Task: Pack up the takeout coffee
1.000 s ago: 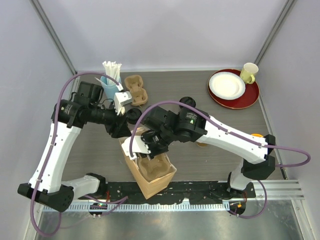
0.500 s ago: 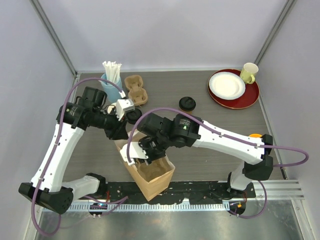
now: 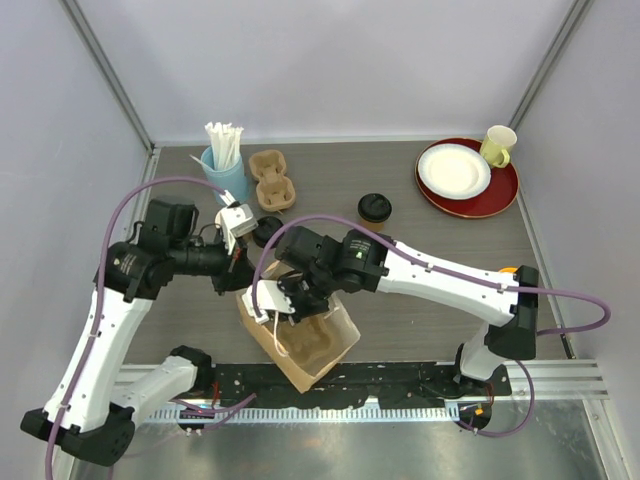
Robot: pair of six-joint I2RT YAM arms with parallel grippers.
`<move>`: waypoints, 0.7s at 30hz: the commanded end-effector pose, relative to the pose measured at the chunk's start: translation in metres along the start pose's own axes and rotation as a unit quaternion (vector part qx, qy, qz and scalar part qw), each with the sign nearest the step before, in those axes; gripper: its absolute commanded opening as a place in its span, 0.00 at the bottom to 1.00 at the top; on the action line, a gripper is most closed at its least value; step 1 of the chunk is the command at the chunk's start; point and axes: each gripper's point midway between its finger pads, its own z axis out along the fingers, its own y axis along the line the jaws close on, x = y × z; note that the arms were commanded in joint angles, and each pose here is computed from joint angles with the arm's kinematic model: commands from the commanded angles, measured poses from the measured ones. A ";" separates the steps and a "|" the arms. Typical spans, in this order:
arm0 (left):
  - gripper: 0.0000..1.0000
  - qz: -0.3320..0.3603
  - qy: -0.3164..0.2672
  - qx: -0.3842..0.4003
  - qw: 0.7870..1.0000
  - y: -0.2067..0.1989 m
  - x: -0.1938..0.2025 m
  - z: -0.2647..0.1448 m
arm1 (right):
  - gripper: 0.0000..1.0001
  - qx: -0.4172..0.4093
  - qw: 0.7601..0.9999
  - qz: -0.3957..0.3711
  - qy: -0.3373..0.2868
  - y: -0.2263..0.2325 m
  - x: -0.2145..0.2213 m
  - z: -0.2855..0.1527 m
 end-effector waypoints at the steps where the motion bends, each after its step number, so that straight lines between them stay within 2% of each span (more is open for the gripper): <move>1: 0.00 -0.006 -0.066 0.027 0.997 -0.006 -0.024 0.009 | 0.01 0.002 1.000 -0.003 -0.008 -0.008 0.006 0.014; 6: 0.00 0.018 -0.086 0.017 0.996 0.006 -0.034 0.016 | 0.01 -0.023 1.000 -0.005 -0.003 -0.003 0.015 0.030; 11: 0.00 0.067 -0.105 0.005 0.992 0.019 -0.054 0.018 | 0.01 -0.029 0.999 -0.020 -0.021 -0.003 0.007 0.022; 14: 0.00 0.049 -0.099 0.021 0.994 0.018 -0.049 0.024 | 0.01 -0.034 0.999 -0.007 -0.041 -0.003 0.004 0.020; 16: 0.00 0.039 -0.088 0.021 0.995 0.020 -0.039 0.029 | 0.01 -0.044 0.998 0.014 -0.041 0.001 0.017 0.029; 18: 0.00 0.043 -0.087 0.008 0.995 0.025 -0.036 0.029 | 0.01 -0.020 0.997 0.041 -0.062 -0.013 0.019 0.037; 21: 0.00 0.037 -0.084 0.000 0.996 0.030 -0.037 0.031 | 0.01 0.016 0.996 0.069 -0.060 -0.028 0.038 0.051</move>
